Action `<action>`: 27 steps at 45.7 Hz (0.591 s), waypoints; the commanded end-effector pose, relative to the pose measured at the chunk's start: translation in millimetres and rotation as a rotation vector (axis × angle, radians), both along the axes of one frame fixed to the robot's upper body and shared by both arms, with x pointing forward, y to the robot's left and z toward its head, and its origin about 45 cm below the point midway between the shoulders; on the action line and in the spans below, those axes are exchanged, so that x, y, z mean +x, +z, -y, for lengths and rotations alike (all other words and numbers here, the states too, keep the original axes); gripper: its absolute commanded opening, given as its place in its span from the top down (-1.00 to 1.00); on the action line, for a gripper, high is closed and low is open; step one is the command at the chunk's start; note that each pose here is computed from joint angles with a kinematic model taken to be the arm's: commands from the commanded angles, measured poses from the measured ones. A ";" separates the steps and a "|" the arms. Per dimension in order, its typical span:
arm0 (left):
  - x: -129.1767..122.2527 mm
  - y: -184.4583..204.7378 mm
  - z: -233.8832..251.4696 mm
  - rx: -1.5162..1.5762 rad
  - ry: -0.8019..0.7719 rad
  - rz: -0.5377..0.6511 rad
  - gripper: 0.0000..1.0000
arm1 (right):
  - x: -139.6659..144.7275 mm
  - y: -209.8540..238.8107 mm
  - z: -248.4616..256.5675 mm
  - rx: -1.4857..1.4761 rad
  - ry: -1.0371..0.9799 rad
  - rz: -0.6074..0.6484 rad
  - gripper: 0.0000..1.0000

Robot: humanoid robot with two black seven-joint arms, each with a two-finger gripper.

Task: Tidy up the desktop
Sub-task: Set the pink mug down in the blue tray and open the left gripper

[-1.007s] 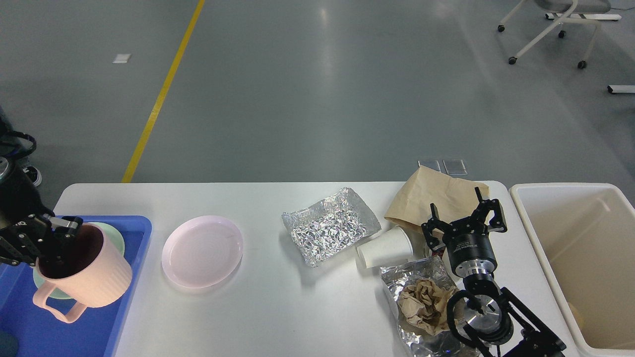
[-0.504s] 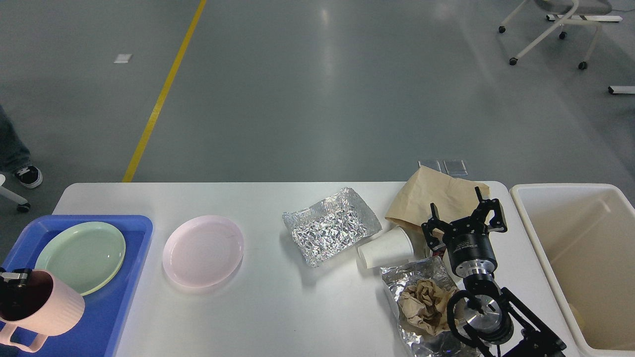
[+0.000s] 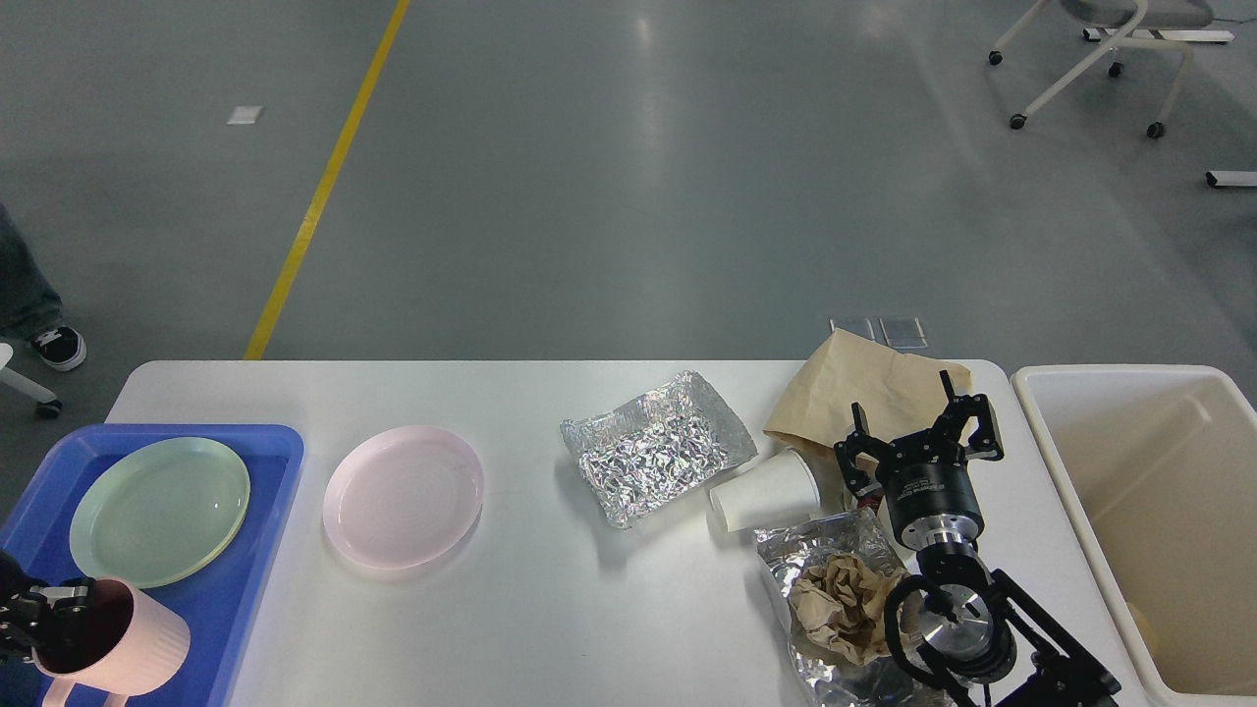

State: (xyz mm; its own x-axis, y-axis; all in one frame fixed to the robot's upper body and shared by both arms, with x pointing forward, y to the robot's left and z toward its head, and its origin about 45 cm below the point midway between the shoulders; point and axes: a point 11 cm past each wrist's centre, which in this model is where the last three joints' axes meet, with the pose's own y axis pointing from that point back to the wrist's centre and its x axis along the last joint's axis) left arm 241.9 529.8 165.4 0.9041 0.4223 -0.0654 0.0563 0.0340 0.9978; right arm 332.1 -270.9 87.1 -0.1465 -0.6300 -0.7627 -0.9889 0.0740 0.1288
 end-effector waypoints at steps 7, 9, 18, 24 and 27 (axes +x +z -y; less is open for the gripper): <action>-9.9 -8.5 -2.1 -0.004 0.011 -0.022 0.92 | 0.0 0.0 0.1 0.001 -0.001 0.000 -1.00; -9.7 -8.9 -2.2 -0.002 0.009 -0.022 0.92 | 0.0 -0.1 0.0 0.001 0.000 -0.001 -1.00; -14.6 -14.2 -4.8 0.008 0.007 -0.020 0.91 | 0.0 -0.1 0.0 0.001 0.000 -0.001 -1.00; -15.4 -16.4 -5.5 0.015 0.004 -0.014 0.90 | 0.0 0.0 0.1 0.001 -0.001 0.000 -1.00; -15.3 -17.9 -5.9 0.020 -0.001 -0.005 0.90 | 0.0 0.0 0.1 0.001 -0.001 0.000 -1.00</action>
State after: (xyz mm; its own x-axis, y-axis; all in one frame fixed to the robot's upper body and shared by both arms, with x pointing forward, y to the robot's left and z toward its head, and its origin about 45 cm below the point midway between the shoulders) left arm 226.7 534.9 149.8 0.9006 0.4279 -0.0756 0.0726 0.0235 0.9971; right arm 332.1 -271.0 87.0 -0.1470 -0.6293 -0.7632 -0.9888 0.0745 0.1291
